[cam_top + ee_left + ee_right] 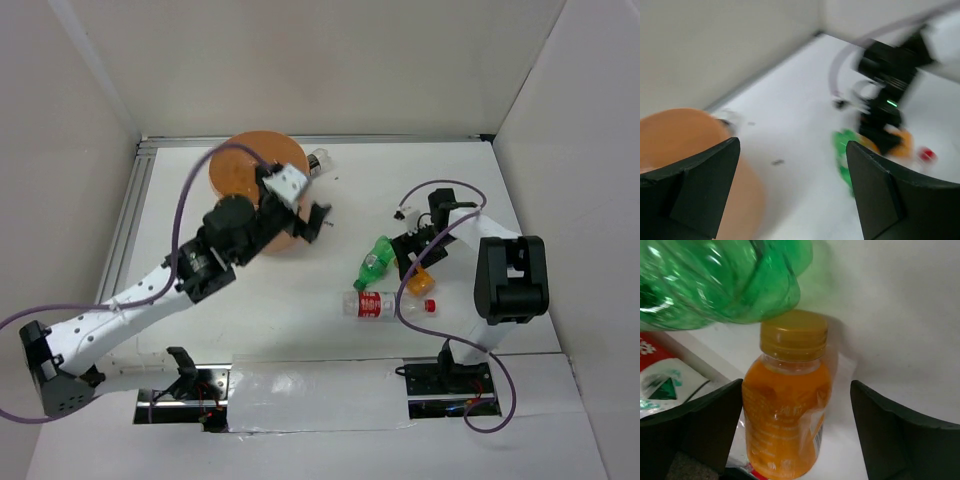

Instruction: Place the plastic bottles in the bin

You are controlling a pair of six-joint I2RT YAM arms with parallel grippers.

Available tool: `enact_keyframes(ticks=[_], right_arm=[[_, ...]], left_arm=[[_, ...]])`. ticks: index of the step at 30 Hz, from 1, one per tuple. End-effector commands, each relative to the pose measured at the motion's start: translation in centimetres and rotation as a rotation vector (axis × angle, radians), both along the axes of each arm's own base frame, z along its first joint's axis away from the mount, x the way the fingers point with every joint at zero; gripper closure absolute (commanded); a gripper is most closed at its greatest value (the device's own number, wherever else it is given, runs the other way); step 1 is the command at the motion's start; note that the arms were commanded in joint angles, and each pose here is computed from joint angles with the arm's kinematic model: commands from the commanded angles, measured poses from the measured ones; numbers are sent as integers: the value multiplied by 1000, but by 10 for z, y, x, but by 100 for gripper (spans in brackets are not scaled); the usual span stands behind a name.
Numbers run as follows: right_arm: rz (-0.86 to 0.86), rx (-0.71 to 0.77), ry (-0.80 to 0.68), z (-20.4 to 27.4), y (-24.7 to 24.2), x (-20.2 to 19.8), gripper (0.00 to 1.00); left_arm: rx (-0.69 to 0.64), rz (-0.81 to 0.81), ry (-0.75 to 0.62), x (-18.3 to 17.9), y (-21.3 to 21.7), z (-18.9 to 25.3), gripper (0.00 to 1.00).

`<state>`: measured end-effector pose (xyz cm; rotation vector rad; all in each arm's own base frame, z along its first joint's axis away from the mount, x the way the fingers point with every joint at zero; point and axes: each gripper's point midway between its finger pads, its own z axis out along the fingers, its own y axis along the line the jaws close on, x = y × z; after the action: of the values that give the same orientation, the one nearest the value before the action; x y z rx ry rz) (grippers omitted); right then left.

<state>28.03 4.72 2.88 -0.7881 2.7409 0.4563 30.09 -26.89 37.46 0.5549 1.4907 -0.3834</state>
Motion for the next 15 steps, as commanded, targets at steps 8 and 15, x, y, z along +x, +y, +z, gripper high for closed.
enact_keyframes(ticks=[8, 15], right_arm=[[77, -40, 77, 6, -8, -12, 76], [251, 101, -280, 160, 22, 89, 87]], left_arm=[[131, -429, 204, -140, -91, -152, 0], [283, -468, 191, -159, -105, -203, 0]])
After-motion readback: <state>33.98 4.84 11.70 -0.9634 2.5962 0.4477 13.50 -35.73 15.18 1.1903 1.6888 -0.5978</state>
